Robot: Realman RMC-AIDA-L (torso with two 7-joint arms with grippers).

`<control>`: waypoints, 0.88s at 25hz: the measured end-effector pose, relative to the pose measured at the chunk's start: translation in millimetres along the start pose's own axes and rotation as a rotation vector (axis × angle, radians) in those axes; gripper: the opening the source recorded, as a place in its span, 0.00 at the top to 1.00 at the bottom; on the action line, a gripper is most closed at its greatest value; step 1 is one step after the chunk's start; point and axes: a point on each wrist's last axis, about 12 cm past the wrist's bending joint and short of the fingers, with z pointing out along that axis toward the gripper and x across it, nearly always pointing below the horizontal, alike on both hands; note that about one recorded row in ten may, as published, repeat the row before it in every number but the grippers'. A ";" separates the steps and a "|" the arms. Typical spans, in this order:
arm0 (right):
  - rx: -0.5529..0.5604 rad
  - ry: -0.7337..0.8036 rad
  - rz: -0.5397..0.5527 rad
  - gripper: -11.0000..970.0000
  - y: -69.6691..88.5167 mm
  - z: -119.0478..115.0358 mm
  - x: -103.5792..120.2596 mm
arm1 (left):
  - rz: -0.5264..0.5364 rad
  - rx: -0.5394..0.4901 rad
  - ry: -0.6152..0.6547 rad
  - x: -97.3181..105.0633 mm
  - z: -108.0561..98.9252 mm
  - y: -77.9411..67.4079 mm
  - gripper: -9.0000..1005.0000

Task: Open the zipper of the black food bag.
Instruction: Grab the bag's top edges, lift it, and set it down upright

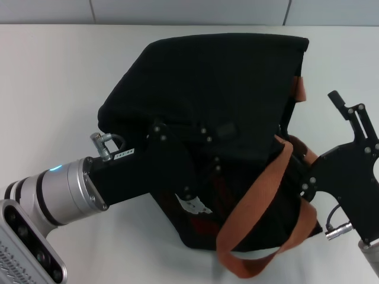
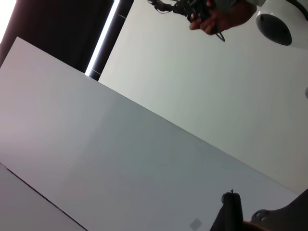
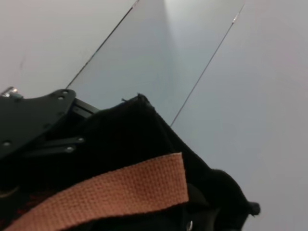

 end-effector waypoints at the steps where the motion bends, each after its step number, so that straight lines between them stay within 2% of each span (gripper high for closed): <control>1: 0.006 0.001 -0.002 0.19 -0.7 0.5 0.3 | -0.001 0.000 -0.001 -0.1 0.3 -0.1 0.89; 7: 0.042 0.011 -0.014 0.20 -4.7 -0.5 1.2 | -0.001 0.001 -0.005 -0.1 1.2 0.1 0.89; 22: 0.007 -0.003 -0.060 0.22 -2.6 12.8 3.4 | 0.001 0.001 -0.014 0.3 3.0 1.5 0.89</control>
